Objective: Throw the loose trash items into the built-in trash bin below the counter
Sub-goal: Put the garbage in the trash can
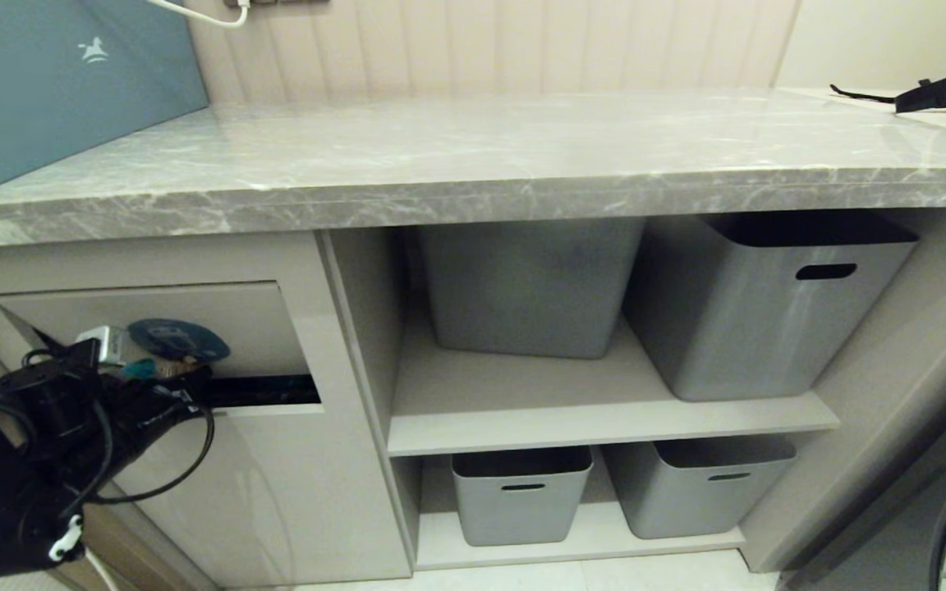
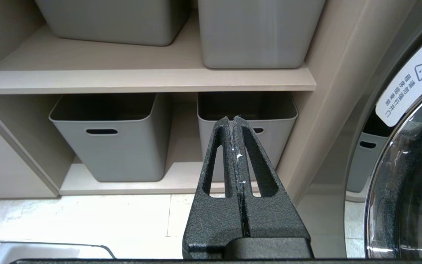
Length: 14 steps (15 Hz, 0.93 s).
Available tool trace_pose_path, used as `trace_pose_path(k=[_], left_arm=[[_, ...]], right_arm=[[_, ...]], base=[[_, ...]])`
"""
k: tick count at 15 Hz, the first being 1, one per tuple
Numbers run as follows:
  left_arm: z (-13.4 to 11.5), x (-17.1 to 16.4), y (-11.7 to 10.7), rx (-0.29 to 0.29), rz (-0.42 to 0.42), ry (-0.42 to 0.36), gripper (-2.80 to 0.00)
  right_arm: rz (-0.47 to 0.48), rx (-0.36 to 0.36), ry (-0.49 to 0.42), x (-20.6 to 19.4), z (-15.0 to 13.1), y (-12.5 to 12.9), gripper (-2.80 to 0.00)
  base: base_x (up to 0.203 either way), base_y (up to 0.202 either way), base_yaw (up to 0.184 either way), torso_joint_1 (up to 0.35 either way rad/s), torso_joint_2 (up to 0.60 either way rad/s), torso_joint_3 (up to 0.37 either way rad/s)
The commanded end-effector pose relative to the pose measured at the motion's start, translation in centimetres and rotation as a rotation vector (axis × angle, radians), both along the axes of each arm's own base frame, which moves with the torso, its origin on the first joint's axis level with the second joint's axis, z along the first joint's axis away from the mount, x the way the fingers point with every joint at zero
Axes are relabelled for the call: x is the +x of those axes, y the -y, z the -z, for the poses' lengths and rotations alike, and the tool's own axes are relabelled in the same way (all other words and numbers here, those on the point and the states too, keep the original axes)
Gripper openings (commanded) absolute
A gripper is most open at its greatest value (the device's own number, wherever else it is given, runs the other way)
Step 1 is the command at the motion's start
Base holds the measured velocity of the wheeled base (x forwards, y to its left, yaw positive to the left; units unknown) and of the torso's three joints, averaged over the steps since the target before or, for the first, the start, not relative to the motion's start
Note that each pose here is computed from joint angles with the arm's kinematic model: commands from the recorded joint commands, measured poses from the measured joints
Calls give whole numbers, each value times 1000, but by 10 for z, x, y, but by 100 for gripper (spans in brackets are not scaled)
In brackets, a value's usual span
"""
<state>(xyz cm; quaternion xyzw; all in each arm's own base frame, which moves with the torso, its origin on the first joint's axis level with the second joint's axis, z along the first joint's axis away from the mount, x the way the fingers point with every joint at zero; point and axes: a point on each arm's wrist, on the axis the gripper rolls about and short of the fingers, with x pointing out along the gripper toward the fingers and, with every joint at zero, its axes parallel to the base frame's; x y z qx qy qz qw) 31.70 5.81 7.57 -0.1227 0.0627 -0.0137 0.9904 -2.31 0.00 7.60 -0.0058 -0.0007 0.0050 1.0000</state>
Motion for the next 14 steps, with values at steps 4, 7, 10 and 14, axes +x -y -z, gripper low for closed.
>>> trace_pose_path(k=[4, 7, 10, 14], left_arm=[[-2, 8, -1, -9, 0, 27, 0], [-2, 8, 5, -12, 14, 24, 0], [-5, 14, 7, -12, 26, 45, 0], [-8, 11, 12, -13, 35, 50, 0]], right_arm=[[-1, -1, -1, 0, 0, 0, -280], [-1, -1, -1, 0, 0, 0, -280], [-1, -1, -1, 0, 0, 0, -280], [-1, -1, -1, 0, 0, 0, -280]], base=[[0, 0, 0, 0, 0, 0], [0, 0, 0, 0, 0, 0], [0, 0, 0, 0, 0, 0], [0, 0, 0, 0, 0, 0]])
